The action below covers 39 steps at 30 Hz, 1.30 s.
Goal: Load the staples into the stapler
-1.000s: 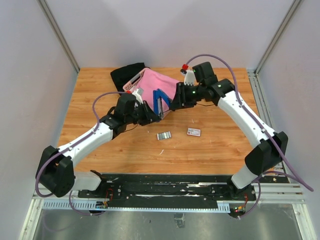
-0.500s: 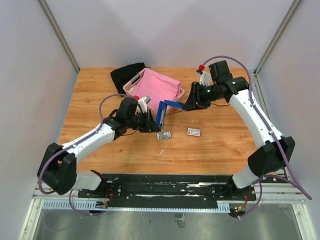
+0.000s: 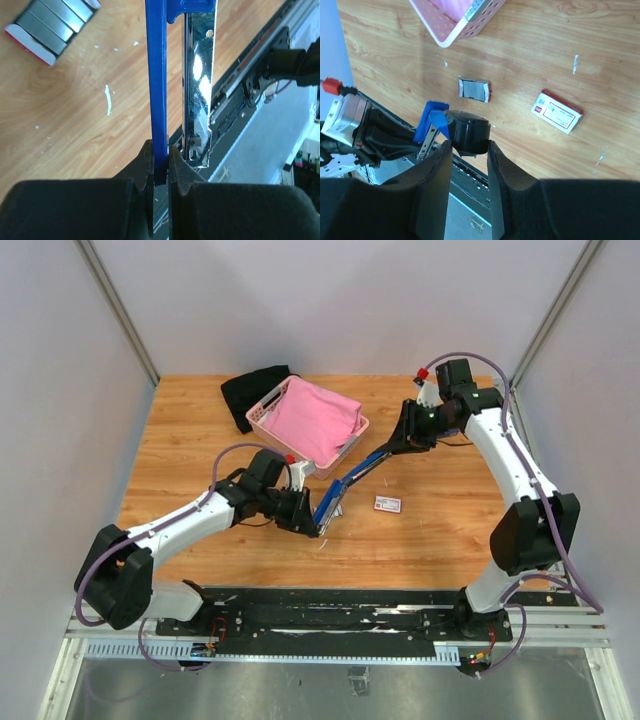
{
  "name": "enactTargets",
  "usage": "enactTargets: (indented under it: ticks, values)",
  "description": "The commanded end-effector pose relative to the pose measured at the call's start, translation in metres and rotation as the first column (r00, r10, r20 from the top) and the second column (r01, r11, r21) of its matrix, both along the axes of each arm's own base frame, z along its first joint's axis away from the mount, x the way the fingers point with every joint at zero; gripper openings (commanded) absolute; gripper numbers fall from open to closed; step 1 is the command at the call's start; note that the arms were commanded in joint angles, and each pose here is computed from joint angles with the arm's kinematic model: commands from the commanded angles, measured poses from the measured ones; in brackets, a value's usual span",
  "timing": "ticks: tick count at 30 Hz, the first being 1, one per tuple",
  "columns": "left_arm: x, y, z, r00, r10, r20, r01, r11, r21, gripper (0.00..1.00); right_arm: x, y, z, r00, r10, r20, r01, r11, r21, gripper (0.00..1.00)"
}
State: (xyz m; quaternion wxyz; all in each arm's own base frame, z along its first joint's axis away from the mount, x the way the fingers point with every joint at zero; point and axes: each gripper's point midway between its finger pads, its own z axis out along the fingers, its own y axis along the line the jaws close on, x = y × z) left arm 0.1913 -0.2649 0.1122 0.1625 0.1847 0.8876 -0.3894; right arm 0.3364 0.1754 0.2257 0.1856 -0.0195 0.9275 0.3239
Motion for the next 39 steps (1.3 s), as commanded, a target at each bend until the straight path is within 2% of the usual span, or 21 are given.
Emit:
enactTargets:
  ticks: [1, 8, 14, 18, 20, 21, 25, 31, 34, 39]
  values:
    - [-0.019, -0.013, 0.02, 0.986, -0.157, 0.047, 0.161, 0.983, -0.092, 0.0, 0.022, -0.011, -0.008, 0.999, 0.014, 0.038, -0.013, 1.0, -0.018, 0.15]
    - [-0.036, -0.018, 0.029, 0.976, -0.216, -0.005, 0.213, 0.964, -0.156, 0.0, 0.037, -0.012, -0.031, 1.0, 0.02, -0.004, -0.02, 1.0, 0.022, 0.29]
    - [-0.036, -0.027, 0.043, 0.976, -0.215, -0.023, 0.205, 0.952, -0.227, 0.0, 0.046, -0.012, -0.043, 1.0, 0.0, -0.013, 0.0, 1.0, 0.031, 0.41]
    - [-0.029, -0.037, 0.055, 0.98, -0.194, -0.038, 0.175, 0.942, -0.285, 0.0, 0.055, -0.026, -0.046, 0.998, -0.066, -0.016, 0.066, 0.998, -0.007, 0.52]
    - [-0.024, -0.04, 0.059, 0.981, -0.188, -0.043, 0.168, 0.94, -0.297, 0.0, 0.059, -0.032, -0.043, 0.995, -0.099, -0.015, 0.099, 0.995, -0.001, 0.61]
    - [-0.021, -0.041, 0.061, 0.982, -0.184, -0.046, 0.161, 0.939, -0.305, 0.0, 0.062, -0.036, -0.04, 0.993, -0.114, -0.012, 0.115, 0.993, 0.003, 0.63]
    - [-0.009, -0.046, 0.075, 0.987, -0.154, -0.045, 0.127, 0.924, -0.36, 0.0, 0.074, -0.054, -0.023, 0.985, -0.171, 0.023, 0.171, 0.985, 0.021, 0.65]
    - [0.011, -0.053, 0.089, 0.996, -0.086, -0.032, 0.068, 0.923, -0.378, 0.0, 0.08, -0.074, 0.006, 0.968, -0.244, 0.064, 0.24, 0.968, 0.069, 0.65]
    - [0.024, -0.057, 0.095, 0.999, -0.029, -0.036, 0.013, 0.925, -0.38, 0.0, 0.069, -0.069, 0.016, 0.964, -0.263, 0.04, 0.258, 0.961, 0.098, 0.61]
    - [0.057, -0.063, 0.115, 0.995, 0.101, 0.019, -0.086, 0.916, -0.391, 0.0, 0.044, -0.039, 0.031, 0.967, -0.254, 0.032, 0.248, 0.959, 0.138, 0.61]
